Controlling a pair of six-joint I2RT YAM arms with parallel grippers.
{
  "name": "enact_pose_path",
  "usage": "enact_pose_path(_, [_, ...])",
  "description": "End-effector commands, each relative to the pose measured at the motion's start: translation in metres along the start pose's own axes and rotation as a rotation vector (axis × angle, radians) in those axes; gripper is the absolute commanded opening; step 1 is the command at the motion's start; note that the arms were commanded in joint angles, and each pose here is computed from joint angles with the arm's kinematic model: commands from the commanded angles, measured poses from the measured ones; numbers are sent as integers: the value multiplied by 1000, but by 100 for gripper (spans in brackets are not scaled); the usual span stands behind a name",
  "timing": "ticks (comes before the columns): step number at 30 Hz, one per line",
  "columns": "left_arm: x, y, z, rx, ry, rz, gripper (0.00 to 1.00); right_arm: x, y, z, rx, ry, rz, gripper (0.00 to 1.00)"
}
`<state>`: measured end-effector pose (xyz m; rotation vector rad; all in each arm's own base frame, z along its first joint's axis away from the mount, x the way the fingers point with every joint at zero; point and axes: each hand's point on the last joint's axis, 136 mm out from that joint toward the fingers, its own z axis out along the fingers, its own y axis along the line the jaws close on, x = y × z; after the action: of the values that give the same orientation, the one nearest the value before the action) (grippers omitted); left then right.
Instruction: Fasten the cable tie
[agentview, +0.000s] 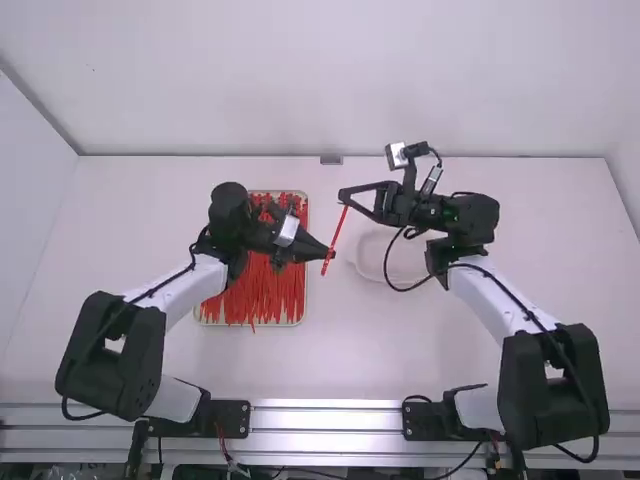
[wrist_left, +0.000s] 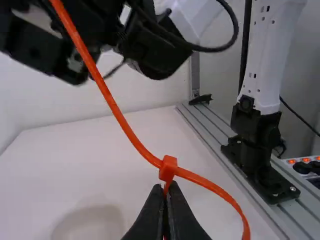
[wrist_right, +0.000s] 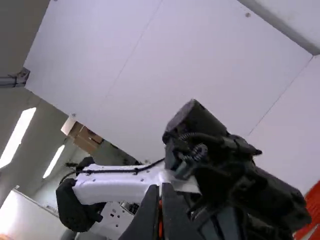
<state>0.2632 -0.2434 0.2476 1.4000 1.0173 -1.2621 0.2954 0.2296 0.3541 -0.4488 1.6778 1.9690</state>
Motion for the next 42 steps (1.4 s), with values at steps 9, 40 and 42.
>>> enact_pose_path(9, [31, -34, -1, 46, -8, -85, 1, -44, 48, -5, -36, -68, -136, 0])
enact_pose_path(40, [-24, -15, -41, -95, 0, -34, 1, -15, 59, 2, -59, 104, -183, 48])
enact_pose_path(42, [-33, -10, -41, -95, 0, -25, 1, -9, 60, 5, -66, 128, -181, 49])
